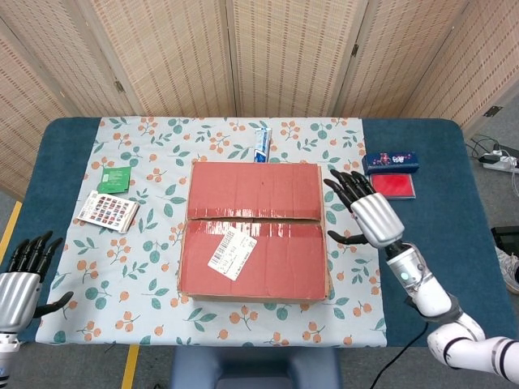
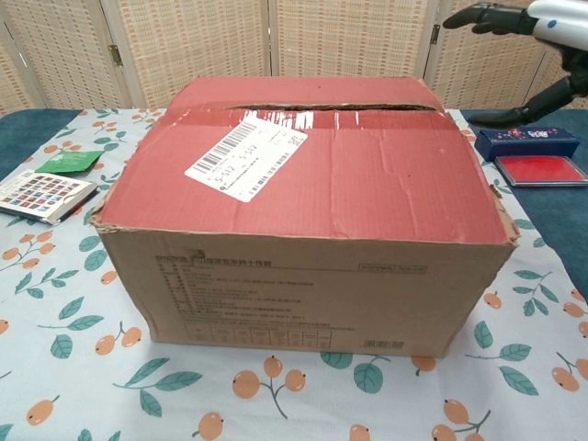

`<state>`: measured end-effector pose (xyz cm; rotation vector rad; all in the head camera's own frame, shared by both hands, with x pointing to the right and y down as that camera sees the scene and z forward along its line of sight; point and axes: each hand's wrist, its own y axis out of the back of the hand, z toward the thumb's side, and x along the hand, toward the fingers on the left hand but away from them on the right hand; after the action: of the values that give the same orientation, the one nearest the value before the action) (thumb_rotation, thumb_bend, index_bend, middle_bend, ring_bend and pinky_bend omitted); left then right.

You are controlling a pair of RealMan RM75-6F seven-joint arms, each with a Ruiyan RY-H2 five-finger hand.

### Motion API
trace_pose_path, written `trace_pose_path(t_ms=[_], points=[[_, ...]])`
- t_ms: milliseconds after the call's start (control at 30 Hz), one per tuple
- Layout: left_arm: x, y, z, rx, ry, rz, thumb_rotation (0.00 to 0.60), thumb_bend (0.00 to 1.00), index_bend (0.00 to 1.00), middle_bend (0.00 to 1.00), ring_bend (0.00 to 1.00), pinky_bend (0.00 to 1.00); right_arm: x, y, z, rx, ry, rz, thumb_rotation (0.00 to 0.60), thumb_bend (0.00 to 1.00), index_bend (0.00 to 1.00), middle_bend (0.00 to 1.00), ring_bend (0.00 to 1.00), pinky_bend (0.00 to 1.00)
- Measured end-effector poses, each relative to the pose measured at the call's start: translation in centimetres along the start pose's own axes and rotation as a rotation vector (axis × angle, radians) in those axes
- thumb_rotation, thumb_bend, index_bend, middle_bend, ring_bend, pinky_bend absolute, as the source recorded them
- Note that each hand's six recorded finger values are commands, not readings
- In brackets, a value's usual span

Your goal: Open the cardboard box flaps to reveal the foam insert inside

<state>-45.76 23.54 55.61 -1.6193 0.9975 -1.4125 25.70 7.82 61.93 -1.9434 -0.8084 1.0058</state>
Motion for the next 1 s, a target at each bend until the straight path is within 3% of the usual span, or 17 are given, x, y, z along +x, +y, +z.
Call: trace_pose_path(t_ms=[300, 567, 733, 1000], points=[[-0.2, 0.4, -0.3, -0.011, 0.006, 0.009, 0.600, 0.22, 0.00, 0.00, 0.00, 0.00, -2.6, -1.7, 0.6, -0.020, 0.018, 0.029, 0.450, 0.30, 0.03, 0.00, 0.00, 0.00], [-0.2, 0.2, -0.2, -0.013, 0.001, -0.003, 0.600, 0.22, 0.00, 0.00, 0.00, 0.00, -4.0, -1.7, 0.8, 0.011, 0.030, -0.013, 0.457, 0.30, 0.04, 0.00, 0.00, 0.00], [-0.2, 0.3, -0.3, -0.018, 0.004, 0.001, 0.600, 0.22, 0.00, 0.00, 0.00, 0.00, -5.9, -0.5, 0.9, 0.001, 0.034, -0.066, 0.464, 0.30, 0.05, 0.00, 0.01, 0.00], [-0.1, 0.9, -0.9, -0.031, 0.021, 0.011, 0.600, 0.22, 0.00, 0.00, 0.00, 0.00, -9.7, 3.3, 1.7, -0.005, 0.032, -0.175, 0.474, 0.30, 0.07, 0.00, 0.02, 0.00]])
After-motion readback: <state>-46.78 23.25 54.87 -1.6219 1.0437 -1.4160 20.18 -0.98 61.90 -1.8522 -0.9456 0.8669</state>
